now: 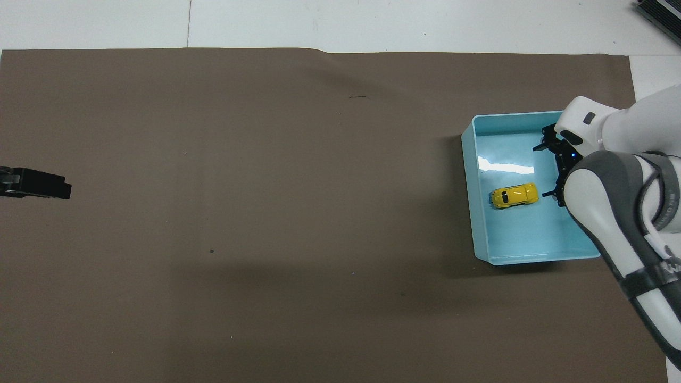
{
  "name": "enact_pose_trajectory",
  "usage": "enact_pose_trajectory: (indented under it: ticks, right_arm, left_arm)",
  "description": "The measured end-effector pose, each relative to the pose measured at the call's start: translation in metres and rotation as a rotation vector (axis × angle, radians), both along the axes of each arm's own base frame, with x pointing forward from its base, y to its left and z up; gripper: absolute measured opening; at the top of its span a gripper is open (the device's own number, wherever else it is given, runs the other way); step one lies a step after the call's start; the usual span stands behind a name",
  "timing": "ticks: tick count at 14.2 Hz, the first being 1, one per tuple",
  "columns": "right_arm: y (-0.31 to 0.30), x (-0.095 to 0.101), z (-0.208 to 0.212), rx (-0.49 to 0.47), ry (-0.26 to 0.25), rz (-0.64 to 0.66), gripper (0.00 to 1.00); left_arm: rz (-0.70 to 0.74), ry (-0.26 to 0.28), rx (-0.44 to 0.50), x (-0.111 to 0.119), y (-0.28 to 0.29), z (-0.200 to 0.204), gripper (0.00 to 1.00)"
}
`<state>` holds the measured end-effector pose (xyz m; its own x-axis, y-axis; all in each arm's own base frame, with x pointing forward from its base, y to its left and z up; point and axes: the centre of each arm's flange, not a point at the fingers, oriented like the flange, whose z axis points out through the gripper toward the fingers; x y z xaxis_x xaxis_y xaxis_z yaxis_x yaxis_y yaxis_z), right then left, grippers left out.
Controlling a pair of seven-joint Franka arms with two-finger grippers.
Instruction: Wind up and store yellow beetle car
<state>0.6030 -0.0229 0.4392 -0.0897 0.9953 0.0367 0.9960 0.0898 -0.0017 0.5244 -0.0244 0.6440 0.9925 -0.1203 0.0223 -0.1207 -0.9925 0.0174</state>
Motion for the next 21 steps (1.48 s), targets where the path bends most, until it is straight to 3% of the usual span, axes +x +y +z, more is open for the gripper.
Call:
enact_pose_trajectory:
  ticks: [4, 12, 21]
  right_arm:
    - [-0.008, 0.005, 0.035, -0.005, -0.056, -0.013, 1.0]
    - [-0.004, -0.008, 0.083, -0.017, -0.121, -0.008, 1.0]
    - [0.001, -0.016, 0.099, -0.02, -0.133, -0.002, 1.0]
  left_arm:
    - [0.0, 0.0, 0.0, 0.0, 0.0, 0.0, 1.0]
    - [0.0, 0.0, 0.0, 0.0, 0.0, 0.0, 1.0]
    - [0.0, 0.0, 0.0, 0.0, 0.0, 0.0, 1.0]
